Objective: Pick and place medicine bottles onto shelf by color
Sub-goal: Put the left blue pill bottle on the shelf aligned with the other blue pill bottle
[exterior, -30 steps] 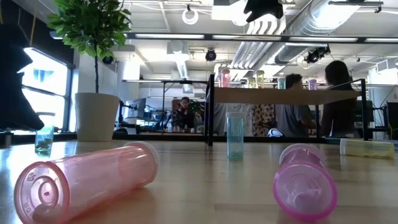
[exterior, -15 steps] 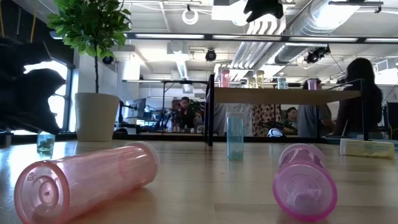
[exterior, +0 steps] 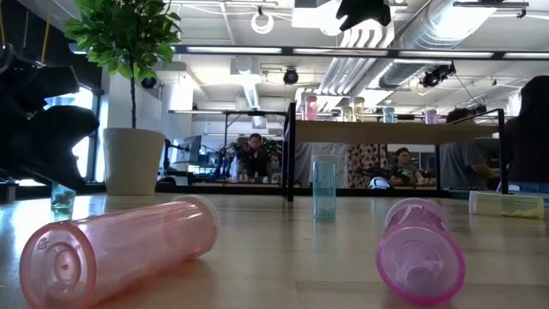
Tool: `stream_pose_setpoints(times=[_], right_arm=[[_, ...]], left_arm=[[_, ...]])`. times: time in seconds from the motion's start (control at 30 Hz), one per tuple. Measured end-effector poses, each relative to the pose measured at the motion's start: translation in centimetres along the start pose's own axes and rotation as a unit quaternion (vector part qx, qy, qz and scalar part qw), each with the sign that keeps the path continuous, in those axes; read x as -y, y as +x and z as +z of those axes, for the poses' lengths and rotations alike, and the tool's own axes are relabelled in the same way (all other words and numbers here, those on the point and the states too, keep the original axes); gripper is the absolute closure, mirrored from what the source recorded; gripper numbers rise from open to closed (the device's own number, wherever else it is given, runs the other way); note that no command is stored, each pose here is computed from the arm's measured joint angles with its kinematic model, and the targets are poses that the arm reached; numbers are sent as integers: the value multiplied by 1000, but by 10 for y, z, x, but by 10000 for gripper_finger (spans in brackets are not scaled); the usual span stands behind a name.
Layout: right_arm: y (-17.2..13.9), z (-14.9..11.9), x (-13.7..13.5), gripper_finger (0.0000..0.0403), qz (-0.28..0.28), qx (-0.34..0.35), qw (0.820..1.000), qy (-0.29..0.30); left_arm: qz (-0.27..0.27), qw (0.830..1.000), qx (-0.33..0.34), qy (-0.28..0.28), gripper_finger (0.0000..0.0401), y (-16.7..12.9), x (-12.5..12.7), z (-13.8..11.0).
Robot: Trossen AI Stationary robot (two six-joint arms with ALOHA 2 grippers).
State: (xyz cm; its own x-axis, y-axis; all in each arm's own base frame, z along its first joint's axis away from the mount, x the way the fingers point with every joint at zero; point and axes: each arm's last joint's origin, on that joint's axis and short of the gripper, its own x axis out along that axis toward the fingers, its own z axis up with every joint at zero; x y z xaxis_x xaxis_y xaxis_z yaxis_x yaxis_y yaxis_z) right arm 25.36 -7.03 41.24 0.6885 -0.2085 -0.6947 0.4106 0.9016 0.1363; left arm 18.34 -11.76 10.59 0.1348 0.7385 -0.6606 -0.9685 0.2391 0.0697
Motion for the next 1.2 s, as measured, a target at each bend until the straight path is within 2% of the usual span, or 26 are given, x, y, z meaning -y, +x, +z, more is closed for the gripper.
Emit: stream_pose_setpoints(times=[0.27, 0.73, 1.03, 1.2], right_arm=[[0, 0, 0, 265, 0, 0, 1000, 0], [0, 0, 0, 265, 0, 0, 1000, 0], [0, 0, 0, 265, 1, 0, 1000, 0], [0, 1, -3, 265, 37, -1, 999, 21]], left_arm=[[0, 1000, -1, 1, 197, 0, 0, 0], [-4, 1000, 3, 0, 308, -1, 0, 0], [-18, 999, -6, 34, 312, -9, 9, 3], [-46, 998, -22, 35, 311, -23, 15, 14]])
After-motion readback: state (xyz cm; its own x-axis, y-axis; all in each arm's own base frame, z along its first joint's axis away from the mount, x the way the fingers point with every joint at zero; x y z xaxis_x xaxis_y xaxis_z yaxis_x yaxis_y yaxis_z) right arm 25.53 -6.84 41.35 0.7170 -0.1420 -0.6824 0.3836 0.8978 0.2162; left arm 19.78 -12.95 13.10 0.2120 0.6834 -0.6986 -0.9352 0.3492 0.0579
